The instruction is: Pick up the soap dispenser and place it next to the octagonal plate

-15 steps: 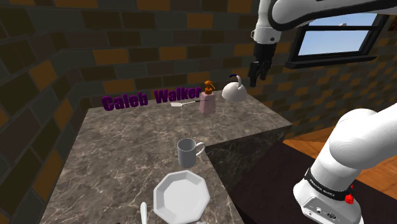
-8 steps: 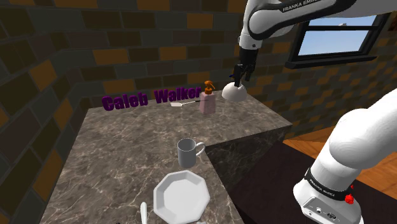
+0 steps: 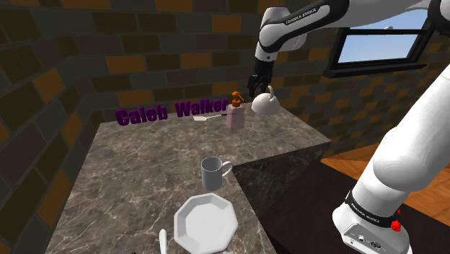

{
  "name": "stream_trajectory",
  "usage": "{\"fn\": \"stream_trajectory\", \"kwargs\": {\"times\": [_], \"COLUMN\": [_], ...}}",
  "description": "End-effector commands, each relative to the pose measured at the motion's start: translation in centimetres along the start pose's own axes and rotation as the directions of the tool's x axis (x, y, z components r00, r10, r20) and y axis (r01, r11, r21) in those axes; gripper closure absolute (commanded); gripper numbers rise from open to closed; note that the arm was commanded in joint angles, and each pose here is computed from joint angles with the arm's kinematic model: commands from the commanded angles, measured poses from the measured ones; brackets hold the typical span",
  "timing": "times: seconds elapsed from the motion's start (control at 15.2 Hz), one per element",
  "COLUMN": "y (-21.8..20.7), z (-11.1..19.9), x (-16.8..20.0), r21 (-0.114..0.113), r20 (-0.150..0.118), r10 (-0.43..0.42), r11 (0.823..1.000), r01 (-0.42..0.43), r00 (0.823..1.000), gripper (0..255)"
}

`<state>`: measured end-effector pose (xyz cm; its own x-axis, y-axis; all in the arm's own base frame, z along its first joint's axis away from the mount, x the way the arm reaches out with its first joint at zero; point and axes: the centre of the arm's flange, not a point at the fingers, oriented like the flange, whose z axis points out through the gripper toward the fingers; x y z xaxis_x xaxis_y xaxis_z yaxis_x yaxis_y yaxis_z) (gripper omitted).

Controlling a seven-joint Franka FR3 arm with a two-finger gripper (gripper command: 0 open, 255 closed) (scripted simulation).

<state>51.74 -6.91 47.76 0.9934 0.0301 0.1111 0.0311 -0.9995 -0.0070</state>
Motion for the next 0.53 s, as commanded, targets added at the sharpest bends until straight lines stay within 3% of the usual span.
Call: {"fn": "stream_trajectory", "kwargs": {"times": [0.0,0.46], "y": [1.1,3.6], "z": [1.1,4.5], "x": [2.2,9.8], "r21": [0.009,0.043], "r20": [-0.016,-0.066], "r10": [0.004,0.02], "r11": [1.0,0.999], "r01": [-0.004,-0.017], "r00": [1.0,0.998], "gripper": [0,0]}}
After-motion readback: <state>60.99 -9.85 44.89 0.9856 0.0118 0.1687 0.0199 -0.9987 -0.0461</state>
